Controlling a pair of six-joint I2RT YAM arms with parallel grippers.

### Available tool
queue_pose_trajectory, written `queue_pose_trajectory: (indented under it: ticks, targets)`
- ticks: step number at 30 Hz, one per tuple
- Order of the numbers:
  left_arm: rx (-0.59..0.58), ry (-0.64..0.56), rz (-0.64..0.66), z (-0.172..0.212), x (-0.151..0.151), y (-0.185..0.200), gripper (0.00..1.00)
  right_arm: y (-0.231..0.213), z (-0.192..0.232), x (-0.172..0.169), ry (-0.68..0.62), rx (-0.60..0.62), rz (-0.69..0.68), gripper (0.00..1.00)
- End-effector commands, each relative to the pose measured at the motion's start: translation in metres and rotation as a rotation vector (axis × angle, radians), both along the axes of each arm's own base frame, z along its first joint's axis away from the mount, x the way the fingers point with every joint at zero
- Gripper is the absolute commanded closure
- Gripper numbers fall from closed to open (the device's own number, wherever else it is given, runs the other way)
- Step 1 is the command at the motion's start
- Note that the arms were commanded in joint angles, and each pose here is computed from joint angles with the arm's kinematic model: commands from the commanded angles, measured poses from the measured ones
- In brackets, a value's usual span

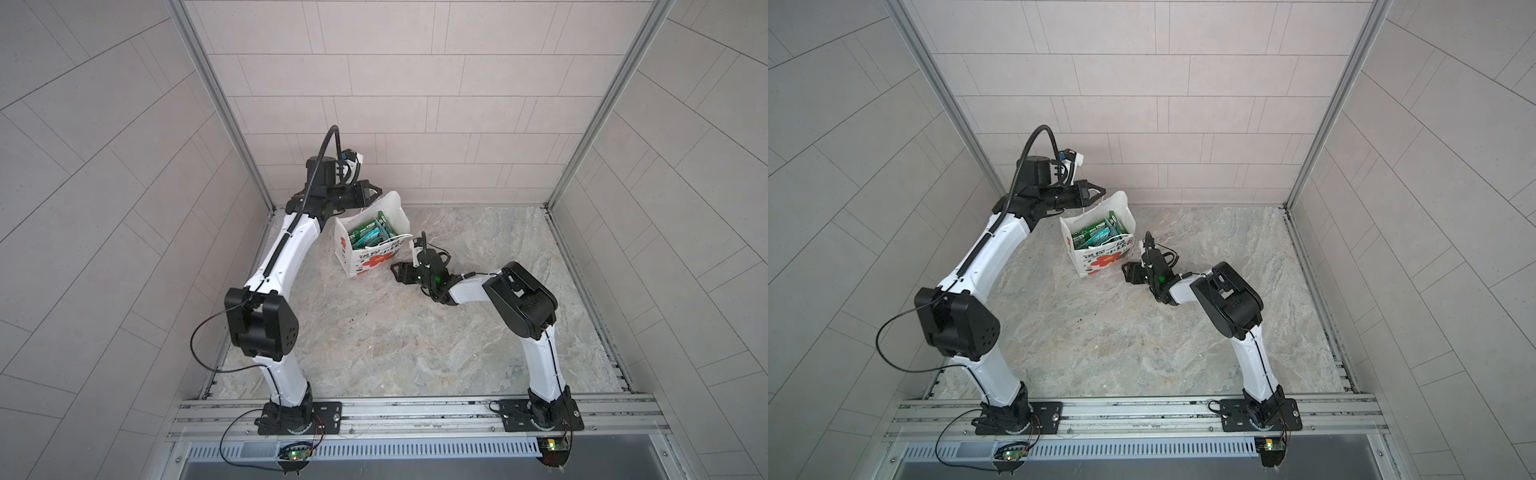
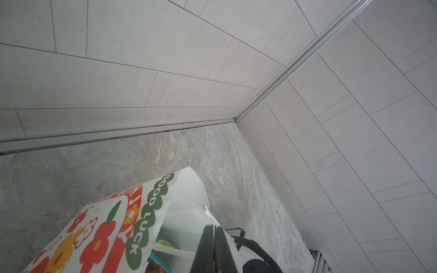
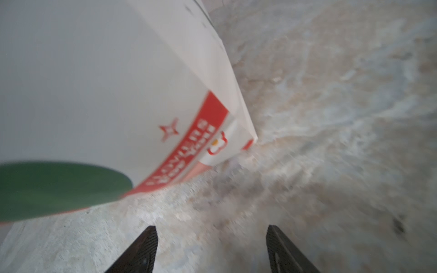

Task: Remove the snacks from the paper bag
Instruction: 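Grasp the bag rim with the left gripper and tilt it toward the right gripper, then hold the bag with the left gripper while lowering the right gripper into its opening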

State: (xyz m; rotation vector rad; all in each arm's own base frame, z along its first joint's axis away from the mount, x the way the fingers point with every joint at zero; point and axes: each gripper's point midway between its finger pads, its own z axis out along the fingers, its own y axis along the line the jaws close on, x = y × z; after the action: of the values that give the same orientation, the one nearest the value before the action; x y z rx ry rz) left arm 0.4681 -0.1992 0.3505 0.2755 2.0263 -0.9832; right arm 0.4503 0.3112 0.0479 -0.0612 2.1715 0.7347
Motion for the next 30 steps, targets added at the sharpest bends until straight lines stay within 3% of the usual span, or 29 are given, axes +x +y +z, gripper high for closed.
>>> queue_pose_trajectory:
  ticks: [1, 12, 19, 30]
  targets:
    - [0.028, -0.127, -0.01, 0.03, -0.025, -0.01, 1.0, -0.029, 0.028, -0.002, -0.049, 0.017, -0.059, 0.25]
    - [0.115, -0.165, -0.019, 0.018, -0.076, -0.045, 1.0, -0.135, 0.04, -0.038, -0.043, -0.139, -0.21, 0.24]
    - [0.134, -0.158, -0.048, 0.009, -0.093, -0.062, 1.0, -0.16, 0.087, -0.062, -0.093, -0.229, -0.214, 0.24]
    - [0.19, -0.128, 0.03, -0.001, -0.084, -0.053, 1.0, -0.109, 0.177, -0.121, -0.218, -0.058, 0.135, 0.24]
